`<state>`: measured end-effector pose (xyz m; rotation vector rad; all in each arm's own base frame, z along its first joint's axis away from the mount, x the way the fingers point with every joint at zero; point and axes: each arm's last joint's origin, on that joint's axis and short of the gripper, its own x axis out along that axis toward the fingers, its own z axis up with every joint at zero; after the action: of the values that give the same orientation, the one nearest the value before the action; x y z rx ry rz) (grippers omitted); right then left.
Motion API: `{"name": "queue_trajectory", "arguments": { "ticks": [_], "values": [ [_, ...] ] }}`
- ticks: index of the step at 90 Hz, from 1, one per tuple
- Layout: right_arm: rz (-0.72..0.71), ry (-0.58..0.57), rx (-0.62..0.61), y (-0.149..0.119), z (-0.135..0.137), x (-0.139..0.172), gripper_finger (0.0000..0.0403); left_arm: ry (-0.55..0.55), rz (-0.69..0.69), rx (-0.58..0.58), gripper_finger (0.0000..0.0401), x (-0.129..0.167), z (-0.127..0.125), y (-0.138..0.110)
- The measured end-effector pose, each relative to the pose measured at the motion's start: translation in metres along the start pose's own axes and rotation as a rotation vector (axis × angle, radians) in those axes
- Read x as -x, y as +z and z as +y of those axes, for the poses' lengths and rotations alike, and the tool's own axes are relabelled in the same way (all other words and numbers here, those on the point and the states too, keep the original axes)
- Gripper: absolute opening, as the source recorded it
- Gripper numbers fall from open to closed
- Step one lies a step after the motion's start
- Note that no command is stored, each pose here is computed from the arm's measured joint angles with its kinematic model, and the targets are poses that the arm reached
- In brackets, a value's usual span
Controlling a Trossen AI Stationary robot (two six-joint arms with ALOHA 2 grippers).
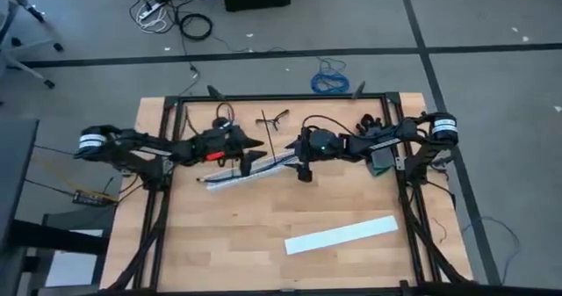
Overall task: Ziptie cables
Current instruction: Put the zip tied cable wires into the white cable duct
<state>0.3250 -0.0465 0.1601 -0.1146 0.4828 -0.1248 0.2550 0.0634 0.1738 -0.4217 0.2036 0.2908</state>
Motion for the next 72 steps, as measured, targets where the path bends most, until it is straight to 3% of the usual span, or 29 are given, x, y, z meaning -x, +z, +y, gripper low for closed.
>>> {"name": "queue_trajectory", "arguments": {
  "ticks": [18, 45, 72],
  "values": [
    [-0.037, -0.005, 0.035, 0.0, 0.0, -0.005, 0.0299, -0.068, 0.031, 0.093, 0.0225, -0.015, 0.005, -0.006],
    [-0.047, -0.01, 0.057, -0.002, 0.0, -0.009, 0.0299, -0.028, 0.074, 0.089, 0.022, -0.029, 0.01, -0.016],
    [-0.045, -0.02, 0.051, -0.004, -0.004, -0.009, 0.0298, -0.048, 0.102, 0.081, 0.0179, -0.033, 0.011, -0.021]
  ]
}}
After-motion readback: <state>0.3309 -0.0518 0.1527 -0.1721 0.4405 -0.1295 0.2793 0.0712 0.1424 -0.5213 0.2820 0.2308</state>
